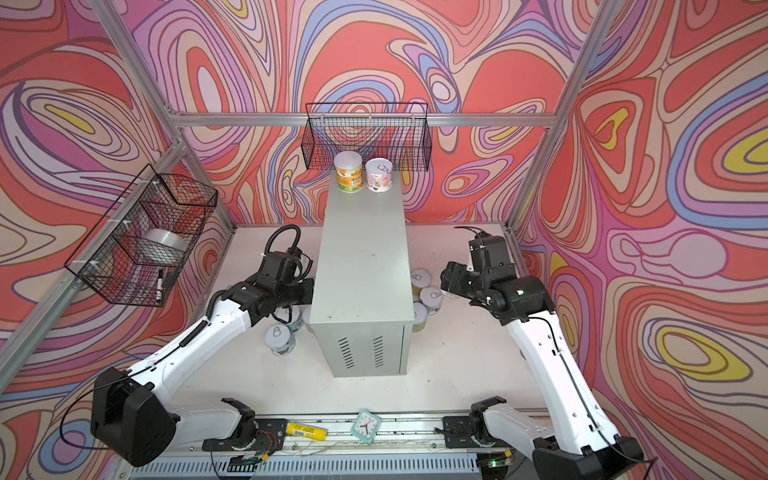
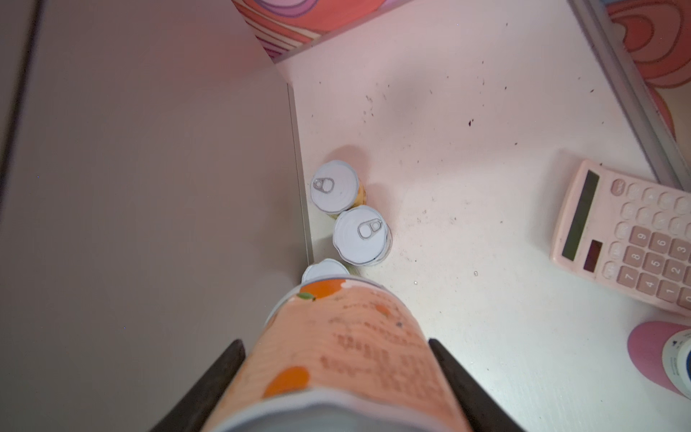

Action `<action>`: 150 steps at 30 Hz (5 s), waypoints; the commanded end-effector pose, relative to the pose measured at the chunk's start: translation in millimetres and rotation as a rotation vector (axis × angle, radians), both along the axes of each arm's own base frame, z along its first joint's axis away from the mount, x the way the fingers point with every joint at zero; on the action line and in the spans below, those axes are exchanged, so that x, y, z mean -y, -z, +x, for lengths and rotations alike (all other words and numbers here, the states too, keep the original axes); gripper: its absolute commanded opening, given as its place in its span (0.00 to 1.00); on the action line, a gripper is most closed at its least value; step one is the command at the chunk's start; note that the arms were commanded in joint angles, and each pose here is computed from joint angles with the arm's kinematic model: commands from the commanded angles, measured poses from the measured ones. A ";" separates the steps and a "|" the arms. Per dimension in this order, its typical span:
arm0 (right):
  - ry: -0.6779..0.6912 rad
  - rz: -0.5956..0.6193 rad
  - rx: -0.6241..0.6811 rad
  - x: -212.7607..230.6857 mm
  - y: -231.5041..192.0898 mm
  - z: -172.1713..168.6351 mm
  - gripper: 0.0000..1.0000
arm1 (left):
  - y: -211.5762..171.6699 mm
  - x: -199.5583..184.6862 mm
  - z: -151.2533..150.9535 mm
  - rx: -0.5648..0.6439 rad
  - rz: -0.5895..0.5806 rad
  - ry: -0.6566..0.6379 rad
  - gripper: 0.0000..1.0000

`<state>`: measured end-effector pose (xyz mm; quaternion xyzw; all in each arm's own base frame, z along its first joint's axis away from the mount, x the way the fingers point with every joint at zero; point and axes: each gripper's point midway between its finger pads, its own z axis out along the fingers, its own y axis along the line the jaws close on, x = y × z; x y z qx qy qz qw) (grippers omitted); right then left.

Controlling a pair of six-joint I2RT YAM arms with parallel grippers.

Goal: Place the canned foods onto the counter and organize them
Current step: 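Carry the orange-labeled can up over the cabinet top with the right gripper, then lower the orange-labeled can onto the cabinet top with the right gripper, then push the orange-labeled can along the cabinet top toward the other two cans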

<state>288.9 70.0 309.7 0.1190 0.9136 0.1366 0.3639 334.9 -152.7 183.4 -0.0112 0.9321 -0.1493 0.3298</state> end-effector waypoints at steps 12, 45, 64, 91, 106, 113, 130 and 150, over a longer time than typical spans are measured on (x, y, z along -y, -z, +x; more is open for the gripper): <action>-0.110 0.085 0.249 -29.9 -114.3 48.1 0.00 | -37.6 -3.4 7.1 0.073 -0.044 0.005 0.96; -0.445 -0.125 0.204 -181.7 -124.0 58.7 0.00 | -46.7 0.2 7.3 0.080 -0.072 0.014 0.96; -0.481 -0.152 0.163 -197.5 -104.7 66.2 0.72 | -46.3 -3.3 0.7 0.084 -0.069 0.011 0.96; -0.436 -0.031 0.482 -160.2 -193.3 26.4 0.87 | -62.4 -9.5 -5.7 0.117 -0.057 0.008 0.96; -0.451 -0.040 0.383 -140.3 -127.9 -3.1 0.66 | -65.8 -12.6 -10.6 0.090 -0.044 0.002 0.95; -0.487 -0.049 0.356 -152.6 -104.8 3.8 0.70 | -62.6 -15.3 -12.8 0.093 -0.039 -0.006 0.95; -0.512 -0.063 0.368 -197.6 -91.1 56.0 0.64 | -52.1 -10.8 -7.7 0.103 -0.056 -0.001 0.95; -0.427 -0.015 0.433 -215.6 -89.5 136.5 0.63 | -53.8 -9.8 -5.1 0.119 -0.046 0.013 0.94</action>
